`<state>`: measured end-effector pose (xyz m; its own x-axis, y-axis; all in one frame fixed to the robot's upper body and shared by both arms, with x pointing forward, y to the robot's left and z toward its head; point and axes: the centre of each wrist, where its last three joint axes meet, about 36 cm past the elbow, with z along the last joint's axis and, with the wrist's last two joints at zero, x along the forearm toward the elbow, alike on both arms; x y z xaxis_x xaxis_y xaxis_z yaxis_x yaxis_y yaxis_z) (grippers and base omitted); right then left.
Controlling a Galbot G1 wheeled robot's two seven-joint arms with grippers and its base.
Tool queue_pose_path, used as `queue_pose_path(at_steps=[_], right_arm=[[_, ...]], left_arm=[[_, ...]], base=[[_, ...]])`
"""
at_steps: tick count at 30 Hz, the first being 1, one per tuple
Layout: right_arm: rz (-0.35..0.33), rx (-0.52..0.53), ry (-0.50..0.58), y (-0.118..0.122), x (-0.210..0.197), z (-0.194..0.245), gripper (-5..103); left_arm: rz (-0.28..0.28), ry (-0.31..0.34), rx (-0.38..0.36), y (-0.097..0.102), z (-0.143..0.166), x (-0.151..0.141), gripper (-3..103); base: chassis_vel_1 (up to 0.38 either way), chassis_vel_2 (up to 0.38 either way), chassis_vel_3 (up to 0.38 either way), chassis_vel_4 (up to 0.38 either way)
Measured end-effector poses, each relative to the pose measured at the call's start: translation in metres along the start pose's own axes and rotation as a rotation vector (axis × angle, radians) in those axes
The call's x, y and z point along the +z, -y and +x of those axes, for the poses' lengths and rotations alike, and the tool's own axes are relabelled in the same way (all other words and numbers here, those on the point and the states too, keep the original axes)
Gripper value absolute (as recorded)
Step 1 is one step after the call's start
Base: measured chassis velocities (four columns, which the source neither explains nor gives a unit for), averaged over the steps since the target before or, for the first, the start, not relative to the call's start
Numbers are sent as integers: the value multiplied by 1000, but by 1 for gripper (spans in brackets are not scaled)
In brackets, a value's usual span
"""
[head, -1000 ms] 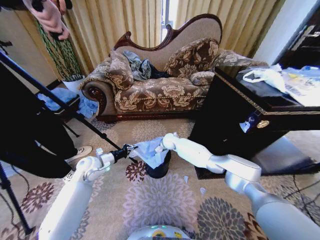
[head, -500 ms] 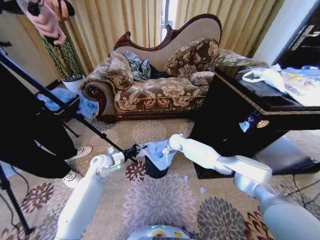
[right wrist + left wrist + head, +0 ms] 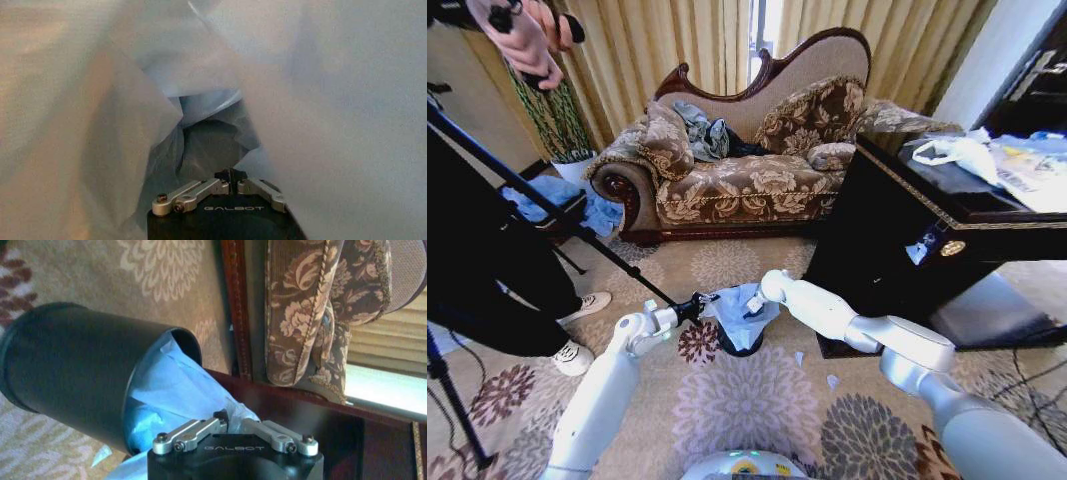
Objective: Place a garbage bag over the trash bin.
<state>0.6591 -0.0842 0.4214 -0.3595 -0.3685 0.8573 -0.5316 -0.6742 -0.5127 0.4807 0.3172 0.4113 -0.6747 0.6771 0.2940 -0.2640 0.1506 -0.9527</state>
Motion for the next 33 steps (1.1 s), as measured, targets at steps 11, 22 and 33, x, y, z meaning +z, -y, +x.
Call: queue_pose_path(at_steps=[11,22,33], right_arm=[[-14,38,7,5,0,20,16],[-35,57,8,0,2,44,60],[-45,62,-25,-10,13,52,96]], left_arm=[[-29,21,3,4,-7,-10,0],[-50,19,-12,3,-9,-8,0],[-76,17,-31,2,-4,-6,0]], base=[[0,0,0,0],[0,0,0,0],[0,0,0,0]])
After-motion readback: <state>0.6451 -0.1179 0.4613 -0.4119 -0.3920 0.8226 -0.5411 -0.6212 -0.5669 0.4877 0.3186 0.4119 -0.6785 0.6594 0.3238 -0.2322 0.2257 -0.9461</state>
